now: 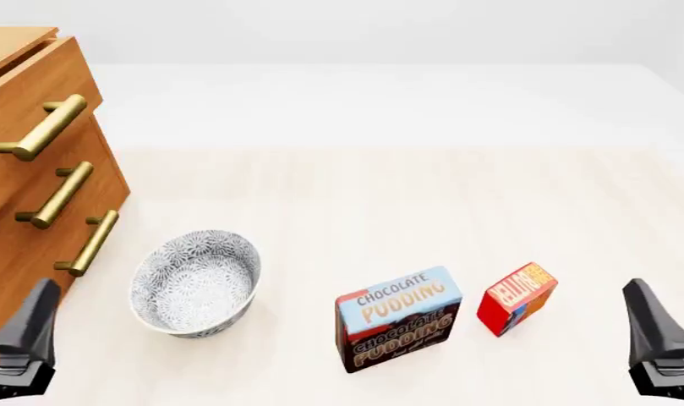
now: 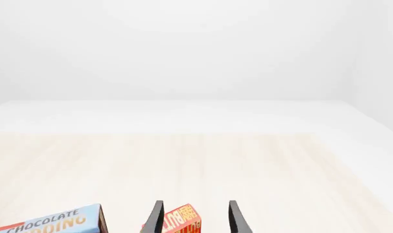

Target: Put the butter at the back in the top drawer of the cabinet and close it.

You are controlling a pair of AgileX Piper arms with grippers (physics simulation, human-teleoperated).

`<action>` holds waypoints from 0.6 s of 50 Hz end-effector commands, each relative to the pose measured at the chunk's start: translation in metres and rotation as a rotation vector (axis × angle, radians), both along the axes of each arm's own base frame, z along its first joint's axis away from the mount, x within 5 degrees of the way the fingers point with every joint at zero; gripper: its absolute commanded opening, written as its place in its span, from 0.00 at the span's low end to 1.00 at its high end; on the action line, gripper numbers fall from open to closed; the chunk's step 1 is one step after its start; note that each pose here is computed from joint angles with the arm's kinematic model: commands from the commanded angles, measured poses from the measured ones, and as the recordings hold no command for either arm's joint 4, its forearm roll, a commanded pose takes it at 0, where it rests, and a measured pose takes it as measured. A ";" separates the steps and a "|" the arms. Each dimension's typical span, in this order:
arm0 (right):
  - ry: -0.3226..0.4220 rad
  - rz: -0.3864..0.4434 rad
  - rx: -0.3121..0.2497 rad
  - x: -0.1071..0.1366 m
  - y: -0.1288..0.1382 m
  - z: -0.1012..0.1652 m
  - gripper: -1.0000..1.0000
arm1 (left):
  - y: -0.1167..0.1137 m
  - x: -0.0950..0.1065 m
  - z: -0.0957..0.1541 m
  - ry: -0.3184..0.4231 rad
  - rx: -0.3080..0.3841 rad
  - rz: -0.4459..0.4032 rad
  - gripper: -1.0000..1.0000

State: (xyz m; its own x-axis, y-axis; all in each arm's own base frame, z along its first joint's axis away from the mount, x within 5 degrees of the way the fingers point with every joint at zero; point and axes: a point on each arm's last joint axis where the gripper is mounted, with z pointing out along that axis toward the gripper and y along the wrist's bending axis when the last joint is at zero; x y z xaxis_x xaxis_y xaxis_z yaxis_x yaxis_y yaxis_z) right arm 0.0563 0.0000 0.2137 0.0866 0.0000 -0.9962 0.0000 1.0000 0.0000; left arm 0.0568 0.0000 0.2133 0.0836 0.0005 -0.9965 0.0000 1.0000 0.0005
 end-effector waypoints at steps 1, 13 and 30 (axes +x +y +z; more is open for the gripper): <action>0.001 0.000 0.000 0.000 0.000 0.001 1.00 | 0.000 0.002 0.000 0.012 0.000 0.000 1.00; 0.001 0.000 0.000 0.000 0.000 0.001 1.00 | 0.000 0.001 -0.002 0.023 -0.009 0.008 1.00; 0.001 0.000 0.000 0.000 0.000 0.001 1.00 | -0.003 0.005 -0.002 0.036 0.138 -0.036 1.00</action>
